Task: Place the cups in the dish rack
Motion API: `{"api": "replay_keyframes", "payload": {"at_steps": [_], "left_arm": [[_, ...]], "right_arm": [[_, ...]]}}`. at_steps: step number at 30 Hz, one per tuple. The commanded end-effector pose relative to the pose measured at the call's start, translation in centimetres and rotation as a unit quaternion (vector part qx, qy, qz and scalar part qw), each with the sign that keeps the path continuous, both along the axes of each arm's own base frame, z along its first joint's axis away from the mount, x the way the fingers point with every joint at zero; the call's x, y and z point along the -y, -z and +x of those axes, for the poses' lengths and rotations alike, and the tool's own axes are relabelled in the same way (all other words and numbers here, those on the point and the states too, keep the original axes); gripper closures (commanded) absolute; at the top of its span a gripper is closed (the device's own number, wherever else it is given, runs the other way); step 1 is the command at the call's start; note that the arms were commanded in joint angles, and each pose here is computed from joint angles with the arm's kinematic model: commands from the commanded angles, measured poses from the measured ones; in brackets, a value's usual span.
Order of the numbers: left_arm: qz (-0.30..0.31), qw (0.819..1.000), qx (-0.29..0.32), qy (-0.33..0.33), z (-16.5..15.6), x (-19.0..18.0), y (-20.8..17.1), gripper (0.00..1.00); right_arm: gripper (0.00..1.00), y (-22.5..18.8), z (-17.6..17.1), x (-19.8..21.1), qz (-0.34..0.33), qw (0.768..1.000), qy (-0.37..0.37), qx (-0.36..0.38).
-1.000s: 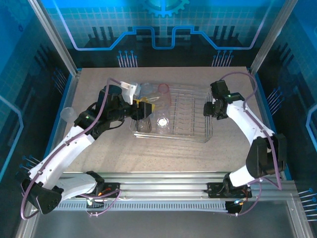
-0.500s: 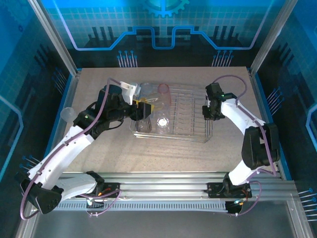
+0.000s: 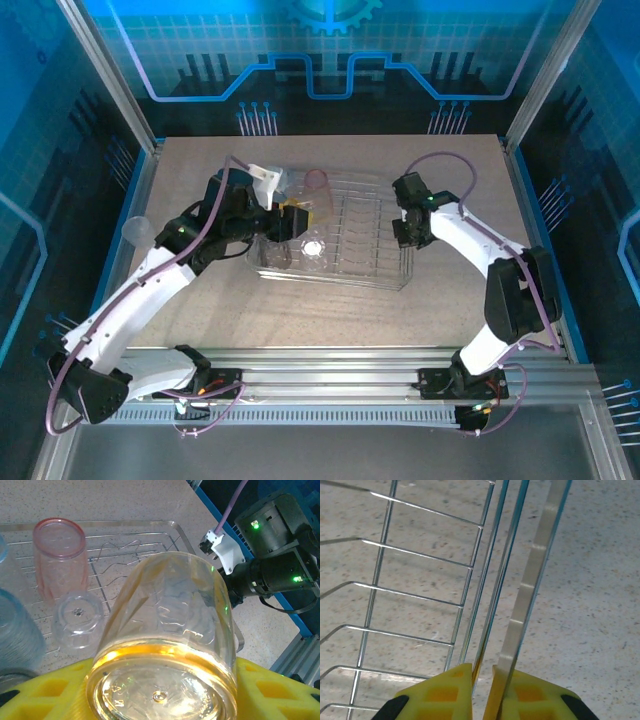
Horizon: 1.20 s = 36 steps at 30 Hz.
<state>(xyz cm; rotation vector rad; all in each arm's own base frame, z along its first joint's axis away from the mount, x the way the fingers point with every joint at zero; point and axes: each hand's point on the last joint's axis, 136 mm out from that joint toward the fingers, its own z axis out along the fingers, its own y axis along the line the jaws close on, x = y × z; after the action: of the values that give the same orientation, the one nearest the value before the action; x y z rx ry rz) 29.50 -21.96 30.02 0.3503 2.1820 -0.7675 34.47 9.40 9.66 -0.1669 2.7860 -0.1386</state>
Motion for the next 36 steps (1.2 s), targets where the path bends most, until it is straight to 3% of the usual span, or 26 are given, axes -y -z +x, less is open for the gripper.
{"api": "replay_keyframes", "payload": {"at_steps": [1,13,24,28,36], "left_arm": [[-0.004,1.0,0.012,0.009,0.1,0.5,-1.3,0.65],[0.021,1.0,-0.004,0.001,0.4,0.2,-0.5,0.65],[0.094,0.994,-0.036,-0.044,1.6,-1.6,1.4,0.65],[0.121,0.989,-0.049,-0.069,2.1,-2.5,1.8,0.67],[0.139,0.985,-0.062,-0.083,3.0,-2.7,1.6,0.65]], "right_arm": [[0.84,0.7,-1.0,-2.1,0.0,0.999,-0.035,-0.021],[0.84,1.7,-3.1,-6.7,-0.005,0.996,-0.083,-0.025],[0.84,0.1,-4.1,-9.8,-0.043,0.991,-0.123,-0.001],[0.73,-1.3,-4.4,-9.6,-0.053,0.992,-0.112,0.015],[0.51,-8.2,-5.2,-10.8,0.051,0.987,-0.126,0.088]]}}
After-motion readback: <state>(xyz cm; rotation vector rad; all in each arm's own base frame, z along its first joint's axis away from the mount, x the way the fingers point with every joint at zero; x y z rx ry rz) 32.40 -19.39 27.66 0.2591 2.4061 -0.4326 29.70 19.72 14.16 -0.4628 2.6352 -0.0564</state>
